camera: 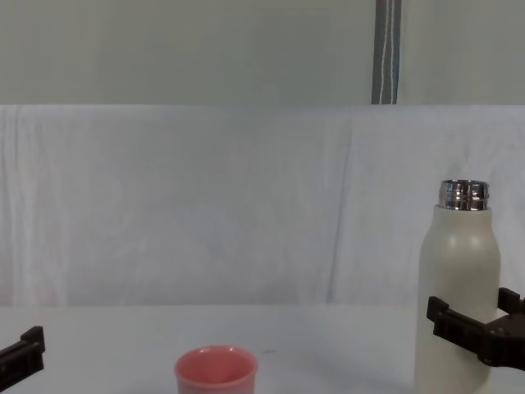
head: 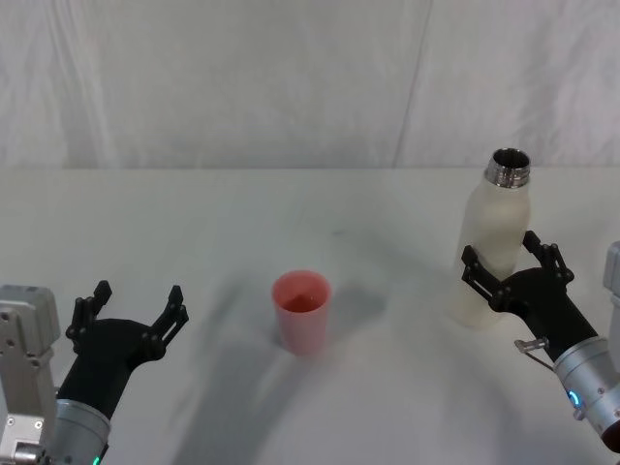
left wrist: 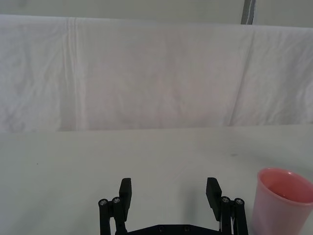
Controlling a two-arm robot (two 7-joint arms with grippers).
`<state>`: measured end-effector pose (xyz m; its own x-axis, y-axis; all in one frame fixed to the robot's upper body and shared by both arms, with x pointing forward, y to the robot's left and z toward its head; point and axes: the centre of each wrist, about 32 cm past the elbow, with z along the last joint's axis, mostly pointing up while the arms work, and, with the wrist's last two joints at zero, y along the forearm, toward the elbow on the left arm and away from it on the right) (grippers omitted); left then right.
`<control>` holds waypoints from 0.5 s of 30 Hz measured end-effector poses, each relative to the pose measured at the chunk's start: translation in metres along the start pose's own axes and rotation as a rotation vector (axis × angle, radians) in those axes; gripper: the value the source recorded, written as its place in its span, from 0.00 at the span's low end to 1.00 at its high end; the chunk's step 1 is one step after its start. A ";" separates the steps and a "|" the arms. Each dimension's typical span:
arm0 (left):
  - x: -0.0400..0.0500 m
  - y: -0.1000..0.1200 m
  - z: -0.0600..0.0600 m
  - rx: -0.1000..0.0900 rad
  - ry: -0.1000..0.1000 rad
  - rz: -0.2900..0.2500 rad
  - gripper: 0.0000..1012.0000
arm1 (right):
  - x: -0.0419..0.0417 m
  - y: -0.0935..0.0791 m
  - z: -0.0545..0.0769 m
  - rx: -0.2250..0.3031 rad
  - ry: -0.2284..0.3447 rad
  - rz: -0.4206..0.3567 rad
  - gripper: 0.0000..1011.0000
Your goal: Grasp the thermos with one hand and pour water into the cup lid.
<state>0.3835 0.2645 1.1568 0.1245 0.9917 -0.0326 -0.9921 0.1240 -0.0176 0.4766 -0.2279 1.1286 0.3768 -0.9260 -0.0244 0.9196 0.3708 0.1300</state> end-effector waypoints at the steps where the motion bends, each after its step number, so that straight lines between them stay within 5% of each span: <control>1: 0.0000 0.000 0.000 0.000 0.000 0.000 0.99 | 0.0001 0.000 0.000 0.000 0.000 0.000 0.99; 15: 0.0000 0.000 0.000 0.000 0.000 0.000 0.99 | 0.0018 0.009 -0.004 -0.008 0.002 0.003 0.99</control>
<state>0.3835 0.2645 1.1568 0.1245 0.9917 -0.0327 -0.9921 0.1240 -0.0175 0.4855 -0.2262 1.1261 0.3799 -0.9247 -0.0257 0.9192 0.3743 0.1222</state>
